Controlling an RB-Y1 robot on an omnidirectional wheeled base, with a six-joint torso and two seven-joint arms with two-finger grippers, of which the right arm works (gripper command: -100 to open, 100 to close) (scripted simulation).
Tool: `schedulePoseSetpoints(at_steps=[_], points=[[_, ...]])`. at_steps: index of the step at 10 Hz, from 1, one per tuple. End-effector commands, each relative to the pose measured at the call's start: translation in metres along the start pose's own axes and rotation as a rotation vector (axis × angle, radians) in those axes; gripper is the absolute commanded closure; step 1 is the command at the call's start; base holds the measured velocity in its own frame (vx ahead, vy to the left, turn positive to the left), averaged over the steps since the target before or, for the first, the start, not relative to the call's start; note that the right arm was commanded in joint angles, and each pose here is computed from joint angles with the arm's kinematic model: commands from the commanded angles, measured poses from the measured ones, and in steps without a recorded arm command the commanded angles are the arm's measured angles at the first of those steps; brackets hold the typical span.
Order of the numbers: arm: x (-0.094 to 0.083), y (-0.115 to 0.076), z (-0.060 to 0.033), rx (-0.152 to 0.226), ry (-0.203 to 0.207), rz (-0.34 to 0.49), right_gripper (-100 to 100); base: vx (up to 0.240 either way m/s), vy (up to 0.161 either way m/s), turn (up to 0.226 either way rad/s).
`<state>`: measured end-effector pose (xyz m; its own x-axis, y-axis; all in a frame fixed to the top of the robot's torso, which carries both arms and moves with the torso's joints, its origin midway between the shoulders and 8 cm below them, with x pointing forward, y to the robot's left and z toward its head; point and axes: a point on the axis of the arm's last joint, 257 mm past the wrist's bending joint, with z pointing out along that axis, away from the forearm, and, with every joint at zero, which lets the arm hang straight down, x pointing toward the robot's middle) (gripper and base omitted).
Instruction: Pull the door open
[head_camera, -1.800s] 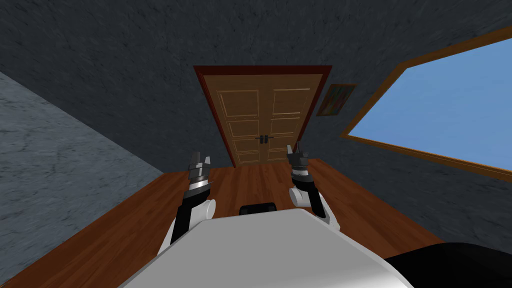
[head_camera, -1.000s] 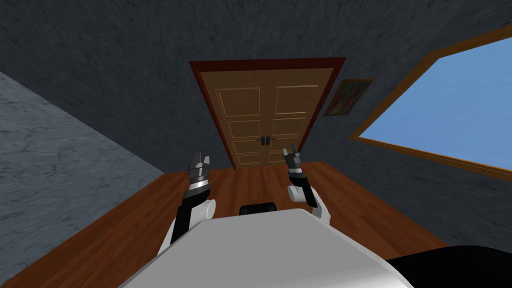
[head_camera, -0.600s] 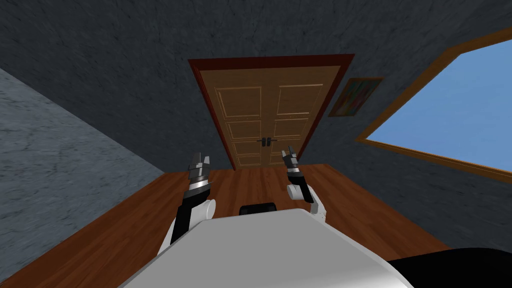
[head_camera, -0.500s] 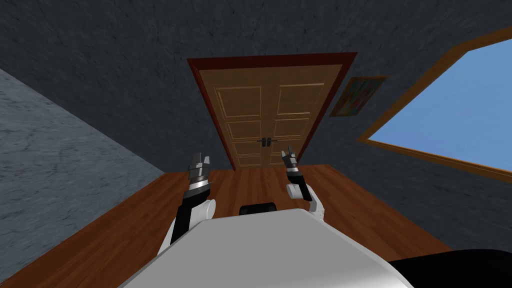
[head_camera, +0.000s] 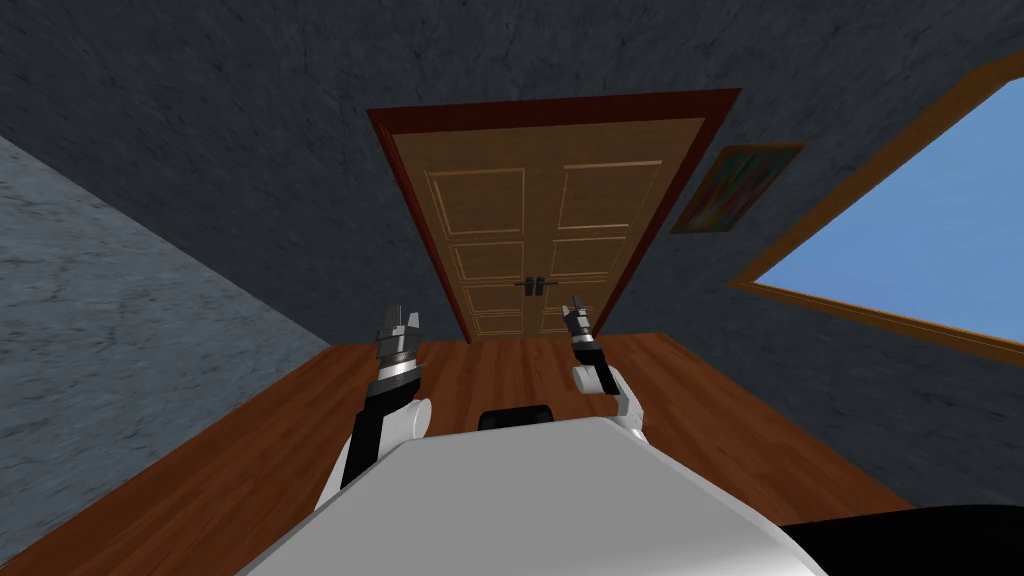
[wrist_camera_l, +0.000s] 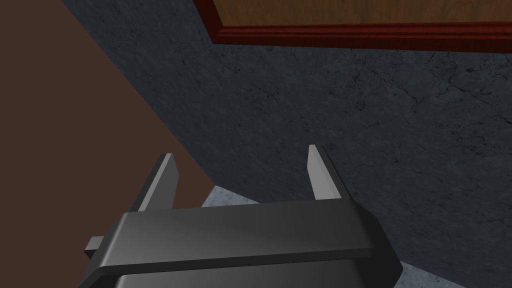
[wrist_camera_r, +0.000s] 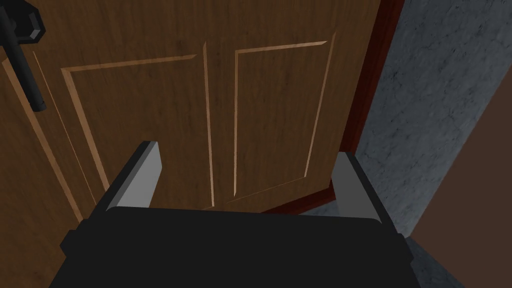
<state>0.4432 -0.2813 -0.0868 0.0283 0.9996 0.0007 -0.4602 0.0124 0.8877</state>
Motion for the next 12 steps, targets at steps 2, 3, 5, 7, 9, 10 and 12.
schedulePoseSetpoints(at_steps=[2,3,5,7,9,10,12], points=[[-0.007,-0.025,-0.0004,0.047,-0.007,-0.006,-100,0.114,-0.034,0.041],[-0.010,-0.033,-0.0001,0.065,-0.010,-0.008,-100,0.094,-0.034,0.035],[-0.016,-0.051,0.0002,0.100,-0.017,-0.012,-100,0.085,-0.028,0.041],[-0.022,-0.068,0.0001,0.134,-0.024,-0.015,-100,0.094,-0.034,0.040],[-0.028,-0.085,-0.0004,0.169,-0.032,-0.019,-100,0.101,-0.038,0.038],[-0.031,-0.093,-0.0007,0.186,-0.036,-0.020,-100,0.108,-0.033,0.032],[-0.037,-0.109,-0.0017,0.219,-0.045,-0.023,-100,0.100,-0.030,0.043]])
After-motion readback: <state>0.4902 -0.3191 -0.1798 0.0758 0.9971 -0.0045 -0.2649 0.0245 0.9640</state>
